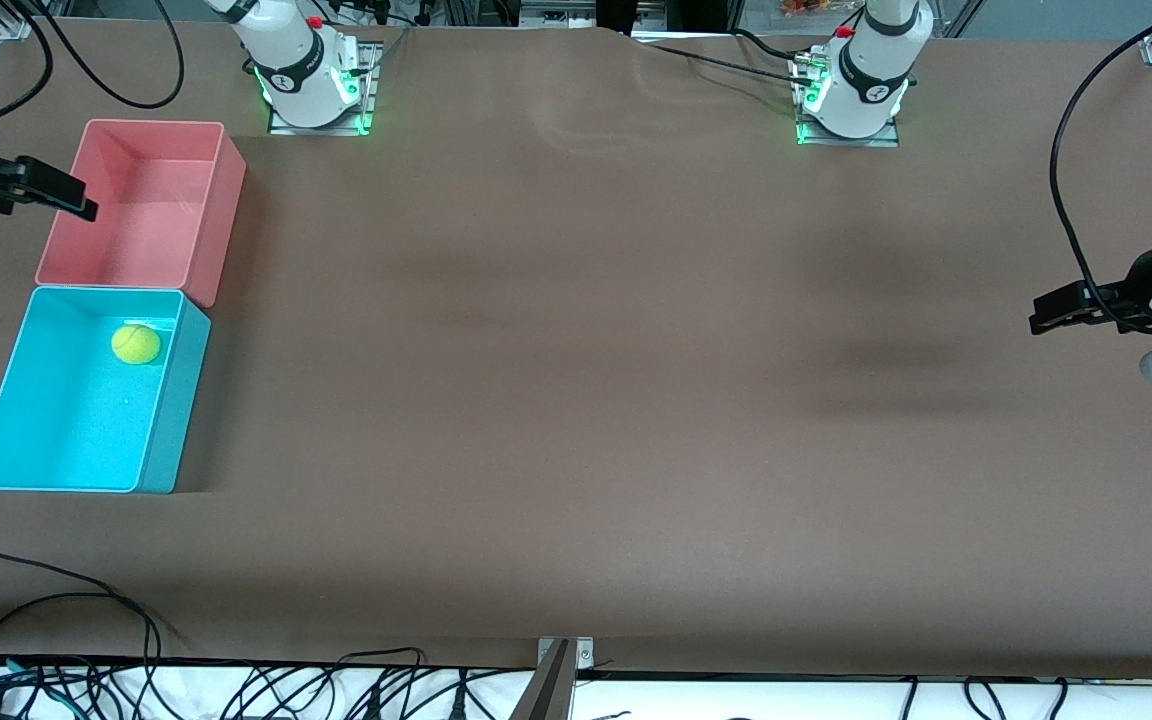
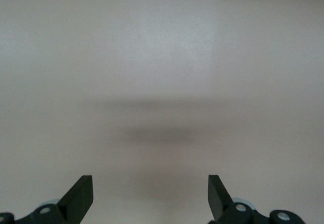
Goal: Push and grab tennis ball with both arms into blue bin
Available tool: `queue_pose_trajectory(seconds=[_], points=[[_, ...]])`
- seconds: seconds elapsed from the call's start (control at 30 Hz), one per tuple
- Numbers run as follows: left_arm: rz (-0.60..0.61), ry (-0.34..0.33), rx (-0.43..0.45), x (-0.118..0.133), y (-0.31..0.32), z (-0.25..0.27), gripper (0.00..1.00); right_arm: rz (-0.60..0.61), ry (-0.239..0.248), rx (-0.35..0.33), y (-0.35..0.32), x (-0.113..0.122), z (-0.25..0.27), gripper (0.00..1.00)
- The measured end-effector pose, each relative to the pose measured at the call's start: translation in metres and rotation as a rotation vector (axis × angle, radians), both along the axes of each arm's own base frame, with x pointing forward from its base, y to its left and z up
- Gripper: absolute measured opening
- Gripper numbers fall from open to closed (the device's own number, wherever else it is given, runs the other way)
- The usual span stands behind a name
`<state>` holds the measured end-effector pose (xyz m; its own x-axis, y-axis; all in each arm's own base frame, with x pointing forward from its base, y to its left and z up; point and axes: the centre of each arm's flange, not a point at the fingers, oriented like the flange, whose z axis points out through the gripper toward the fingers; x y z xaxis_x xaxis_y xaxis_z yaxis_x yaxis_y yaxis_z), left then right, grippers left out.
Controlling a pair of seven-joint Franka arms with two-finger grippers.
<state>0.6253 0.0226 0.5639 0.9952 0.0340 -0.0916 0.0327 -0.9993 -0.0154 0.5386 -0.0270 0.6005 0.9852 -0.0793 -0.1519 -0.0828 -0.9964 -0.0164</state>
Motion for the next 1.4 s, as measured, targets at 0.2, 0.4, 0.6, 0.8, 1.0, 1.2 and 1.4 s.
queue_pose_trajectory(seconds=[0.2,0.4,0.6,0.8,1.0,1.2,1.4], points=[[0.000,0.000,0.000,0.000,0.000,0.000,1.00,0.016,-0.018,-0.009,0.008,0.006,-0.012,1.00],[0.000,0.000,0.000,0.000,0.000,0.000,1.00,0.046,-0.049,-0.018,0.023,0.011,-0.013,1.00],[0.000,0.000,0.000,0.000,0.000,0.000,1.00,0.049,-0.094,-0.020,0.025,0.017,-0.015,1.00],[0.000,0.000,0.000,0.000,0.000,0.000,1.00,0.043,-0.098,-0.021,0.022,0.018,-0.021,1.00],[0.000,0.000,0.000,0.000,0.000,0.000,1.00,0.041,-0.096,-0.021,0.021,0.018,-0.022,1.00],[0.000,0.000,0.000,0.000,0.000,0.000,1.00,0.041,-0.096,-0.021,0.021,0.018,-0.022,1.00],[0.000,0.000,0.000,0.000,0.000,0.000,1.00,0.039,-0.094,-0.021,0.020,0.018,-0.023,1.00]])
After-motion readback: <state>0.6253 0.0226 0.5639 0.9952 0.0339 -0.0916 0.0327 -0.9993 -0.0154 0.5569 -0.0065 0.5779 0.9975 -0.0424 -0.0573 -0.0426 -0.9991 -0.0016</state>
